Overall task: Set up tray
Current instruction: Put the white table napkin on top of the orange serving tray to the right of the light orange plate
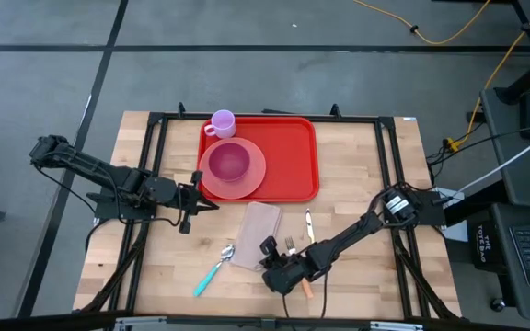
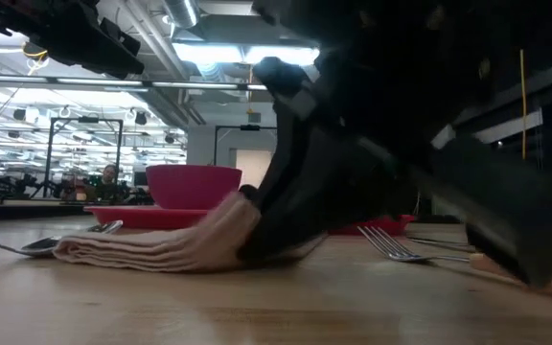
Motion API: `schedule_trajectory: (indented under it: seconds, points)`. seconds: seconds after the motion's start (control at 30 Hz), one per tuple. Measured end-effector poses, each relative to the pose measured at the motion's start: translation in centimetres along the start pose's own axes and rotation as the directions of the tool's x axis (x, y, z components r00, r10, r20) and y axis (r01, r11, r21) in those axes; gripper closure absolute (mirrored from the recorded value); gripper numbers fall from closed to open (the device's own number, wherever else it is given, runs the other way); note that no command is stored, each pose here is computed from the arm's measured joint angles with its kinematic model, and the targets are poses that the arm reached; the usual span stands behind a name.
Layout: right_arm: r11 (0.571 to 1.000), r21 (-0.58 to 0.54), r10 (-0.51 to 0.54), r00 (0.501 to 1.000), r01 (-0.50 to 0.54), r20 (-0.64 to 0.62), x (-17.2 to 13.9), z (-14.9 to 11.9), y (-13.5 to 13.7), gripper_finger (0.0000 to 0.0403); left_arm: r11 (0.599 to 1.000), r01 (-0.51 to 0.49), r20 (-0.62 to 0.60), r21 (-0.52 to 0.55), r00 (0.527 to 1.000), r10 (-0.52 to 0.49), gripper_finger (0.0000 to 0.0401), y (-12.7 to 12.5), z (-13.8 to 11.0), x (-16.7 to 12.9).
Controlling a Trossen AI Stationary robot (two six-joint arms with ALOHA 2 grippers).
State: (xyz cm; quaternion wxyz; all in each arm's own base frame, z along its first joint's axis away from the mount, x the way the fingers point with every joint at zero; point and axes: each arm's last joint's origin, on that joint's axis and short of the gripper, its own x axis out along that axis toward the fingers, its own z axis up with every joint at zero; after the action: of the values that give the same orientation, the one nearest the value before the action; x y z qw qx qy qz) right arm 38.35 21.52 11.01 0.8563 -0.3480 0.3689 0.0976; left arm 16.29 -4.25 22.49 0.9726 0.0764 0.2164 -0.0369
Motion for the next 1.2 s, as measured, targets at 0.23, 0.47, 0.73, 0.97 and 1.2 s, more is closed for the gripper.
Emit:
schedule_trajectory:
  seconds: [0.23,0.47,0.73,0.97,1.2]
  points:
    - [0.999,0.034,-0.025,0.998,0.023,0.057,-2.7,1.5,-1.9,0.0385,1.0,0.0,-0.003,0.001,1.0,0.0,0.04,0.0,0.0,0.0]
    - [0.996,0.05,-0.071,0.995,0.068,0.073,-5.9,2.3,-4.1,0.0386,1.0,0.0,-0.008,0.002,1.0,0.0,0.0396,0.0,-0.1,0.0]
    - [0.987,0.081,-0.146,0.987,0.14,0.068,-8.1,2.5,-6.8,0.0386,1.0,0.0,-0.007,0.002,1.0,0.0,0.0398,0.0,-0.1,0.0]
    - [0.981,0.072,-0.188,0.978,0.182,0.09,-10.1,2.5,-9.5,0.0386,1.0,0.001,-0.006,0.002,1.0,-0.001,0.0399,0.0,-0.1,0.0]
    - [0.956,0.043,-0.293,0.948,0.289,0.121,-13.6,2.6,-12.6,0.0386,1.0,0.0,-0.006,0.003,1.0,0.0,0.0396,0.0,-0.1,0.0]
